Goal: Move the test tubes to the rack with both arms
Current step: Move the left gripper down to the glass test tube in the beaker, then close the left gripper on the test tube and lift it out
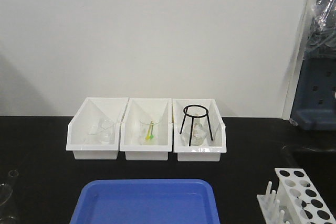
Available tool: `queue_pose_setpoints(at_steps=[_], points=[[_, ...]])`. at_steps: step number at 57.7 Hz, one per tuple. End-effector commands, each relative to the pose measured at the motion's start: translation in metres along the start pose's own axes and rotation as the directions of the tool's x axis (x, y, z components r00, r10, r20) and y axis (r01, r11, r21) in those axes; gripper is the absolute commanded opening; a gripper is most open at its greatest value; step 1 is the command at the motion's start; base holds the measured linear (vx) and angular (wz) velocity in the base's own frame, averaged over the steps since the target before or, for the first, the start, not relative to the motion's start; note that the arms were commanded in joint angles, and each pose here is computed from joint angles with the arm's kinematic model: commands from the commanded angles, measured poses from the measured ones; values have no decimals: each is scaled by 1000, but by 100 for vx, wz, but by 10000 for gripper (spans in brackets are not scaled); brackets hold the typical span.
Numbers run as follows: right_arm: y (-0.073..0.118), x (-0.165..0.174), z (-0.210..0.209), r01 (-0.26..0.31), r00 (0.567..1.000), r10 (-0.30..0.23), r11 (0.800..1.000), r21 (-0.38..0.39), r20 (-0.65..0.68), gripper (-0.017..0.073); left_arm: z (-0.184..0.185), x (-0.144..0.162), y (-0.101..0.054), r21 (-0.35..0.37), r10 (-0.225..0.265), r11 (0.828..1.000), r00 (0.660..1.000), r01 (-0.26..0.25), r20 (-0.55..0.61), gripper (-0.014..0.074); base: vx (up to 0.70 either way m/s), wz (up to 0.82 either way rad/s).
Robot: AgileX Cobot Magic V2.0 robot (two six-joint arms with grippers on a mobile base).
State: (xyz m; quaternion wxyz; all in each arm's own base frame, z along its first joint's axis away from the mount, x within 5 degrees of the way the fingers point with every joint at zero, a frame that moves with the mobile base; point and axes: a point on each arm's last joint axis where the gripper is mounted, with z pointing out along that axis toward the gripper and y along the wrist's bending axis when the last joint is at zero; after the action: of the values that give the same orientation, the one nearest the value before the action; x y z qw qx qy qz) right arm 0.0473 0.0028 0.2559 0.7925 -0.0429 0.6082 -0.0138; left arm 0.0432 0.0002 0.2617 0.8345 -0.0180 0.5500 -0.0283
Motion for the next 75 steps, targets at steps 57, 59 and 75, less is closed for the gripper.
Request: queue_pose_setpoints(at_steps=[57, 59, 75], points=[[-4, -27, 90, 1, 945, -8, 1000, -23, -328, 504, 88, -39, -3, 46, 170, 985, 897, -165, -408, 545, 0, 0], [-4, -26, 91, 1, 943, -9, 1000, -23, -333, 523, 89, -33, -2, 70, 223, 974, 869, -214, -441, 550, 0, 0], [-3, -24, 92, 1, 940, -9, 1000, -24, -340, 540, 108, 16, -2, 219, 410, 912, 740, -348, -533, 552, 0, 0]])
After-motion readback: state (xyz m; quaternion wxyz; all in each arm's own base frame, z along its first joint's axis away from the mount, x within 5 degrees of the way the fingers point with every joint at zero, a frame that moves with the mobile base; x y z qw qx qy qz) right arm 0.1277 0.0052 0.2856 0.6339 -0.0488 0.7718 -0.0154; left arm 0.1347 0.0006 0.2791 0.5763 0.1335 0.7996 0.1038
